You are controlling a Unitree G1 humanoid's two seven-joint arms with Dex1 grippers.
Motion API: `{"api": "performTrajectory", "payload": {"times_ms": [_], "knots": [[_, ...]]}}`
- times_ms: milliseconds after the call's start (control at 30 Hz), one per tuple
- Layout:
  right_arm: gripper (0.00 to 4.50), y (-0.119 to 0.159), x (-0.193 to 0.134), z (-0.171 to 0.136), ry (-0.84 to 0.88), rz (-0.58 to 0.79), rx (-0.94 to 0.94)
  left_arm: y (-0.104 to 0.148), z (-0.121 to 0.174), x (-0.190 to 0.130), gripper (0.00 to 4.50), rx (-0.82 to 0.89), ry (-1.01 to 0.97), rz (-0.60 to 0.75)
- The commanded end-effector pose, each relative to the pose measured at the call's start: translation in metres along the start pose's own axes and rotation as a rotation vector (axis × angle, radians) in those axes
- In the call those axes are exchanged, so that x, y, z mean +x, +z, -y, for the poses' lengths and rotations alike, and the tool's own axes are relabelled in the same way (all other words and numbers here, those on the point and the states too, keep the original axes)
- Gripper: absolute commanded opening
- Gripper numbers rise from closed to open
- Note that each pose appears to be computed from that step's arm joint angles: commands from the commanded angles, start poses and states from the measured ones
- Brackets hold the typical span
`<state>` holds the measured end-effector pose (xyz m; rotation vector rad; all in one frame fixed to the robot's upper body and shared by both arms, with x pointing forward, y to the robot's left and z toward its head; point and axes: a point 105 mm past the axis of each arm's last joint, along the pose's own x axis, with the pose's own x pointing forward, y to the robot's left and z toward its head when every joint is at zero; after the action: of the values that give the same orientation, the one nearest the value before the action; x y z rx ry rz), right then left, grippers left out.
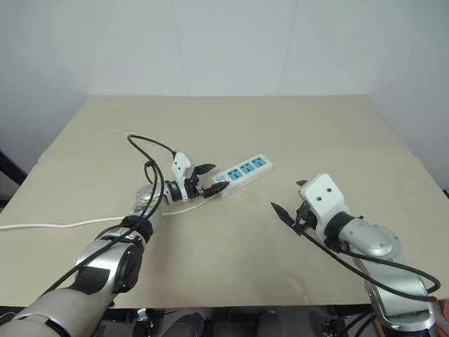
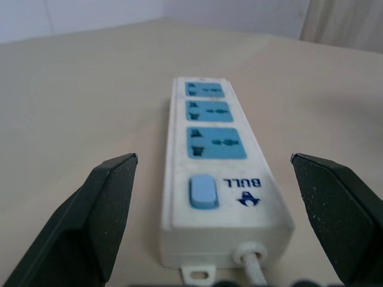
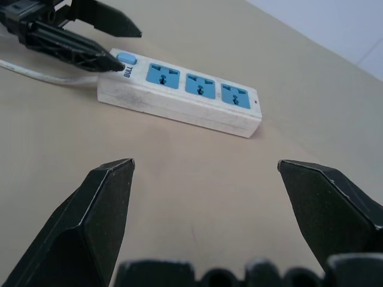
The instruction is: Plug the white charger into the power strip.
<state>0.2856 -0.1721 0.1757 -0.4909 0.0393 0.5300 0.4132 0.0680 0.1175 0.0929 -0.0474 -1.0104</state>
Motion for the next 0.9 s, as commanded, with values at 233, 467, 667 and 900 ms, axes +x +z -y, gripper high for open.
{"api": "performTrajectory", "payload": {"times_ms": [233,467,667,900], "knots": [[4.5,0.013,-0.003,0.005,-0.034,0.03,-0.035,-0.013,0.003,0.004,4.48,0.026,0.031,-0.071],[4.5,0.01,0.001,0.0,-0.018,0.023,-0.031,-0.024,-0.001,-0.001,4.48,0.016,0.082,-0.106],[4.5,0.008,0.003,0.0,-0.016,0.017,-0.031,-0.025,0.003,0.0,4.48,0.001,0.061,-0.093],[4.5,0.007,0.005,0.001,-0.017,0.014,-0.032,-0.024,0.007,0.005,4.48,-0.001,0.038,-0.09]]}}
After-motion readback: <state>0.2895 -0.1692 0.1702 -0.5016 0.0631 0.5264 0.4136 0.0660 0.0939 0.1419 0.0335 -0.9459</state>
